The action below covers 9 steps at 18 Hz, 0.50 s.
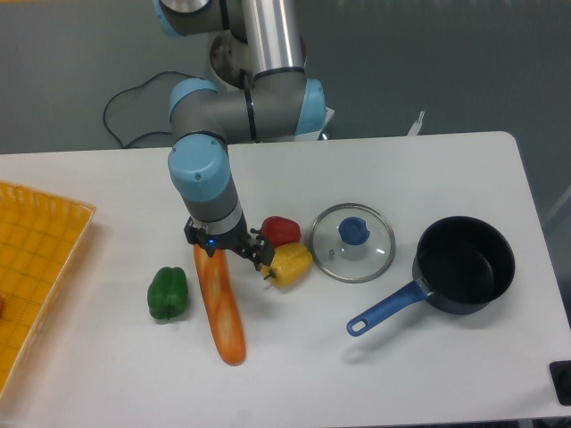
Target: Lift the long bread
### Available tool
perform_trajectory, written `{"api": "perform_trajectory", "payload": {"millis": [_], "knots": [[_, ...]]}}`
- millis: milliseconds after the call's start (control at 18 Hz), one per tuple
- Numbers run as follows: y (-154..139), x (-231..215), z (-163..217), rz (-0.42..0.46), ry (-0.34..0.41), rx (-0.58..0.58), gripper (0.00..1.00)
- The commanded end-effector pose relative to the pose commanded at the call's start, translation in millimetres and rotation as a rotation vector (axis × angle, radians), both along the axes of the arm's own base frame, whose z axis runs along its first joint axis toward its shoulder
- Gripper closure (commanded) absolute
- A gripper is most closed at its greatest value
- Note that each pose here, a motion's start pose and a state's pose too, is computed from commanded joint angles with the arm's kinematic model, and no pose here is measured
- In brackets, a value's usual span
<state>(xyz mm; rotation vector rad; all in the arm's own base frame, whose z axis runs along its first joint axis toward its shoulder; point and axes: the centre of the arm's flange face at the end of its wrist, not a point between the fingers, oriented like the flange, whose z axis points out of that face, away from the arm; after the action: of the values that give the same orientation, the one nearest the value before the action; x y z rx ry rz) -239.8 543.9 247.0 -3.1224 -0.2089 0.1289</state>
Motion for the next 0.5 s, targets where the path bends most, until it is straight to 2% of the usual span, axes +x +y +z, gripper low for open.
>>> {"api": "perform_trajectory", "payload": {"millis": [500], "knots": [[4,1,-24,-0.006,-0.021,-0.029,0.0]]}}
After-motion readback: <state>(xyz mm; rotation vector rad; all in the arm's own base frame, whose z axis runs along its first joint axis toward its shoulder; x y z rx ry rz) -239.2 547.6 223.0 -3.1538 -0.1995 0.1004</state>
